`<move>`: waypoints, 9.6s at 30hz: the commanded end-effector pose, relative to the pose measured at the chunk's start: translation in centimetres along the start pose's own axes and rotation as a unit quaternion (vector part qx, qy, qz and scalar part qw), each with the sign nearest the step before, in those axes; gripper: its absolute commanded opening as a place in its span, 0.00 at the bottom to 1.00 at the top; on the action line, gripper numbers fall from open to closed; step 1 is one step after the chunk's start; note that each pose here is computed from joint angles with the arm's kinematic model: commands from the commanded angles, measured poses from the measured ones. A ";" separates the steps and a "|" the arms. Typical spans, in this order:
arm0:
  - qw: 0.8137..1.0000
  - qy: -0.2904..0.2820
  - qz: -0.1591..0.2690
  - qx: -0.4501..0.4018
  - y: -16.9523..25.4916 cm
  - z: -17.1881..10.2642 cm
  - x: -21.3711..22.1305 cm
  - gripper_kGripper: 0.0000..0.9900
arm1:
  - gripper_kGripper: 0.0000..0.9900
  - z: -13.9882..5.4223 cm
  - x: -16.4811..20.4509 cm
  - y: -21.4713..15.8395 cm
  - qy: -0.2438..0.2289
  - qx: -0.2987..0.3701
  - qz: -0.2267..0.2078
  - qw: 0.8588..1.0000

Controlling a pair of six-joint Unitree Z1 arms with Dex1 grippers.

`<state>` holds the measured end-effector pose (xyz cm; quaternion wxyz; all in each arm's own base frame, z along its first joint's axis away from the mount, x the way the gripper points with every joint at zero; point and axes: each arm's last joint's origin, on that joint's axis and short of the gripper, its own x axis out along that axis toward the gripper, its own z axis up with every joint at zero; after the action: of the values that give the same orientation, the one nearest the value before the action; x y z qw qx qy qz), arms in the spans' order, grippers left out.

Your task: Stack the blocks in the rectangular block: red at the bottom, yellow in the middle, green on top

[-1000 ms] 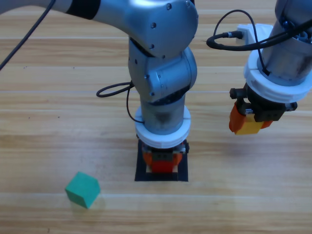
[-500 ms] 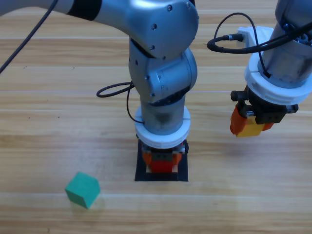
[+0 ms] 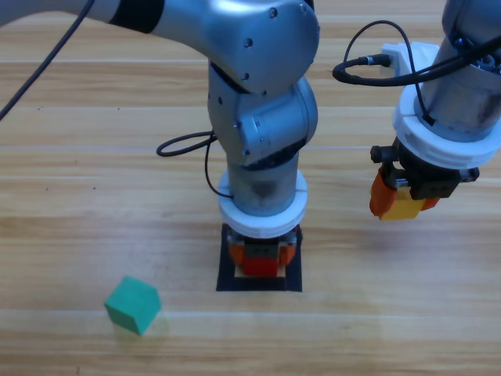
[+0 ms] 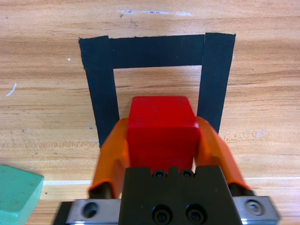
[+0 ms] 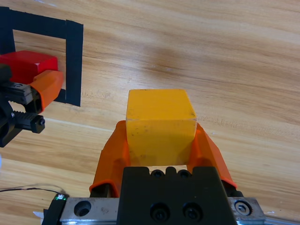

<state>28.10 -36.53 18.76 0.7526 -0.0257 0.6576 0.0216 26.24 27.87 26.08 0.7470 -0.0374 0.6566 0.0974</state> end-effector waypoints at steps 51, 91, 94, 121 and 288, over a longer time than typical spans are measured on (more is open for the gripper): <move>0.999 -0.006 -0.002 -0.038 -0.7 0.0 1.1 0.57 | 0.00 -0.2 0.3 -0.2 0.004 0.000 0.005 1.000; 0.974 -0.202 -0.074 -0.073 17.2 -7.3 -20.1 0.98 | 0.00 0.6 2.1 7.2 0.038 0.041 -0.020 0.998; 0.971 -0.225 -0.070 -0.048 20.8 -9.4 -20.5 0.98 | 0.00 0.9 2.5 8.9 0.048 0.043 -0.025 0.998; 0.950 -0.291 -0.109 0.021 28.4 -14.6 -17.6 0.98 | 0.00 3.0 6.8 13.8 0.094 0.053 -0.018 0.994; 0.947 -0.035 -0.017 -0.320 15.1 -4.7 -6.6 0.95 | 1.00 -14.7 -8.5 -5.9 -0.215 -0.206 0.292 0.909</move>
<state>20.99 -22.25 25.67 0.7421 -0.2542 0.5971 0.1678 11.89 18.02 33.35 0.7951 0.0451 0.4196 0.4356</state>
